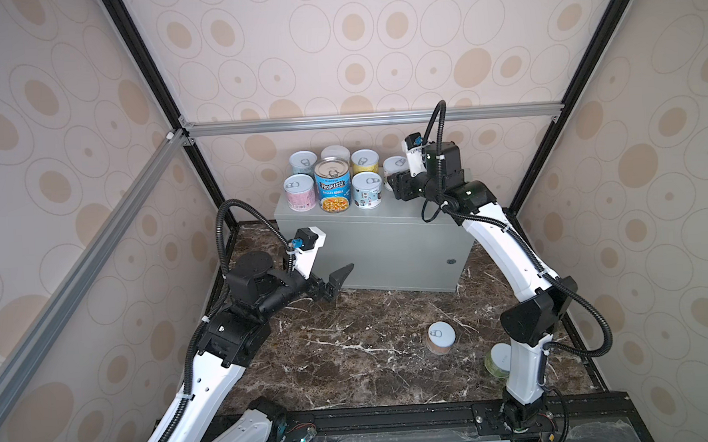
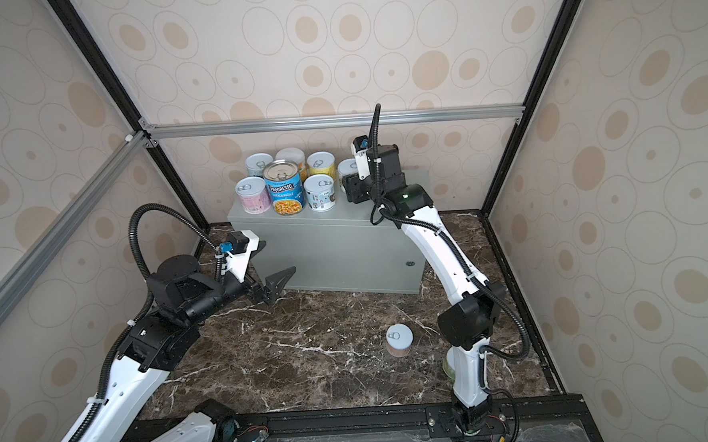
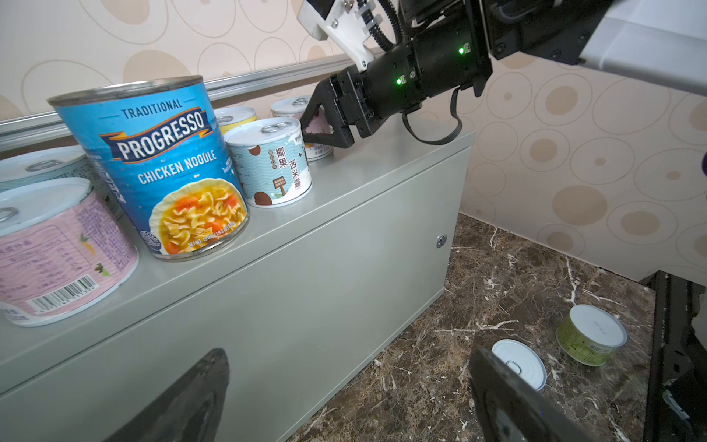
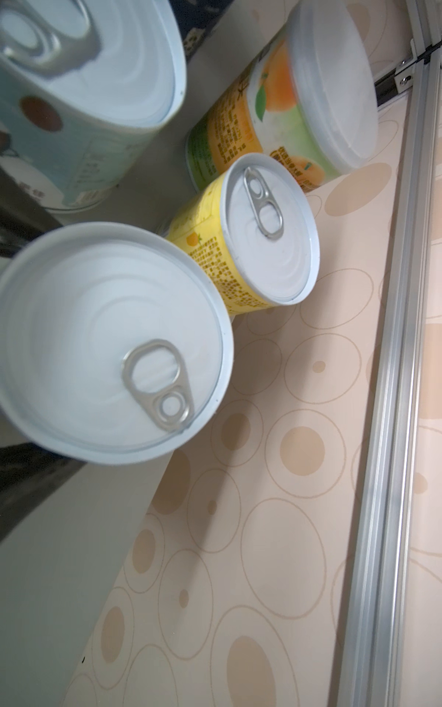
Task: Place and organize the canned foods onto the counter
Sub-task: 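Lower the pink-labelled can beside the yellow-labelled can with the right gripper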
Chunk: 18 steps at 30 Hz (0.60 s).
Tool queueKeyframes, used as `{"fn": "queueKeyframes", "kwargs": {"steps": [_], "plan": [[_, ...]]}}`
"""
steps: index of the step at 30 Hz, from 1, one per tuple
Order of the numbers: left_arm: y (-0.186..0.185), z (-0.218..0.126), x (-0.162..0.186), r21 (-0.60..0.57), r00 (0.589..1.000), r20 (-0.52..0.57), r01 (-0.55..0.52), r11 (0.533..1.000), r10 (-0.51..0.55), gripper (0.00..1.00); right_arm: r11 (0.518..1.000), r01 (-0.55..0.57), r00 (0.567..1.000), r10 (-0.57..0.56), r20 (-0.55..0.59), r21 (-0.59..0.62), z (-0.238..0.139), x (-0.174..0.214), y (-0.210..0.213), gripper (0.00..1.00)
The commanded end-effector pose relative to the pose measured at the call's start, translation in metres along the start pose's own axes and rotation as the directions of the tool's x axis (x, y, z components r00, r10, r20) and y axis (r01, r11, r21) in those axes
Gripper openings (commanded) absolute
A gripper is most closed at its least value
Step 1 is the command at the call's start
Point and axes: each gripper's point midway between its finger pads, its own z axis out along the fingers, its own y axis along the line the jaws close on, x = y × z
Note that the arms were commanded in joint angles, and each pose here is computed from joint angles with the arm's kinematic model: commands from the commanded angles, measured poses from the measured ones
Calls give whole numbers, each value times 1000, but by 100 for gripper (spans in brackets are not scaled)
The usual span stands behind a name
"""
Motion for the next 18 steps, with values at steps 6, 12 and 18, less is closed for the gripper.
{"fn": "queueKeyframes", "kwargs": {"steps": [6, 12, 18], "plan": [[-4, -10, -21, 4, 998, 43, -47, 999, 47, 98, 1000, -7, 1000, 7, -26, 5, 14, 8, -7, 70], [-4, -10, -22, 5, 998, 45, -51, 999, 50, 98, 1000, -12, 999, 13, -32, 8, 16, 10, -11, 70], [-4, -10, -22, 4, 998, 46, -51, 999, 51, 98, 1000, -14, 1000, 13, -13, -3, 15, 1, -10, 70]]}}
